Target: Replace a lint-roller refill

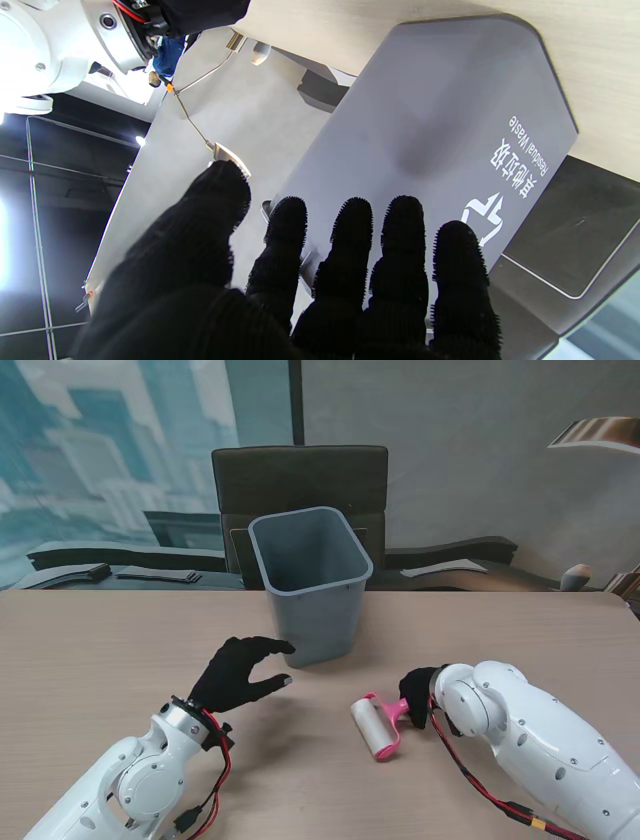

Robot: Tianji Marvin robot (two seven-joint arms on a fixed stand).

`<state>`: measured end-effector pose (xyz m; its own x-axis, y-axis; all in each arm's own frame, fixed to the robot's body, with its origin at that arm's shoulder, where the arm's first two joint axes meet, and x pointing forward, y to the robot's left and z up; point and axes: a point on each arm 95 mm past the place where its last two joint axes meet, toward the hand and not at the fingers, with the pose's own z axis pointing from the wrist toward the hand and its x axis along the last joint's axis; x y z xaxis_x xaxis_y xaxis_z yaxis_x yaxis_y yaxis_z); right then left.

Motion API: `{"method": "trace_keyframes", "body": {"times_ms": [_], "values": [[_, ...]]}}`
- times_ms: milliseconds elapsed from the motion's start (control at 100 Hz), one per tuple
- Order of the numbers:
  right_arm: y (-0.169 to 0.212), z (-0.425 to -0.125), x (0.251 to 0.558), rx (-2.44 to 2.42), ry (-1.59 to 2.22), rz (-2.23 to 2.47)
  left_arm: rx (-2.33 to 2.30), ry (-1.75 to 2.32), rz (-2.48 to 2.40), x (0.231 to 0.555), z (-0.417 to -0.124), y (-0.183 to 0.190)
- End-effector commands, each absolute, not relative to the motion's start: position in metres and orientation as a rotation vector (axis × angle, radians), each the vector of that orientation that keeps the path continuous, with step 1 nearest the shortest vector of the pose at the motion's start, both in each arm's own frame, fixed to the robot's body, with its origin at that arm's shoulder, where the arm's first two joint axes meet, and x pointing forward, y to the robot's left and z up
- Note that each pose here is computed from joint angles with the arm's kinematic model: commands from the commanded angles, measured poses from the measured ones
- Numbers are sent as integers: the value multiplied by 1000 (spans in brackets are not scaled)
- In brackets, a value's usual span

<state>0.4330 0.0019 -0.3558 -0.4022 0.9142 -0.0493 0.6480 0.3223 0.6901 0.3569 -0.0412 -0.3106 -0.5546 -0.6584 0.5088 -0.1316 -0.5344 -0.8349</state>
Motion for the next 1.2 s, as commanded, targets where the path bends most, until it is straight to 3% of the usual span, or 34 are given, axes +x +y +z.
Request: {"method": "trace_keyframes", "body": {"times_ms": [0, 330, 880, 1190], "values": [[17, -358, 429, 1359, 2194, 861, -1249, 1288, -2145, 355, -311, -42], [30, -361, 425, 1373, 2206, 902, -1242, 1279, -2144, 355, -311, -41], [-90, -366, 422, 1357, 1945, 443, -1247, 1282, -2141, 356, -312, -41], [-85, -360, 424, 1361, 1925, 486, -1261, 1290, -2140, 357, -313, -43]]}}
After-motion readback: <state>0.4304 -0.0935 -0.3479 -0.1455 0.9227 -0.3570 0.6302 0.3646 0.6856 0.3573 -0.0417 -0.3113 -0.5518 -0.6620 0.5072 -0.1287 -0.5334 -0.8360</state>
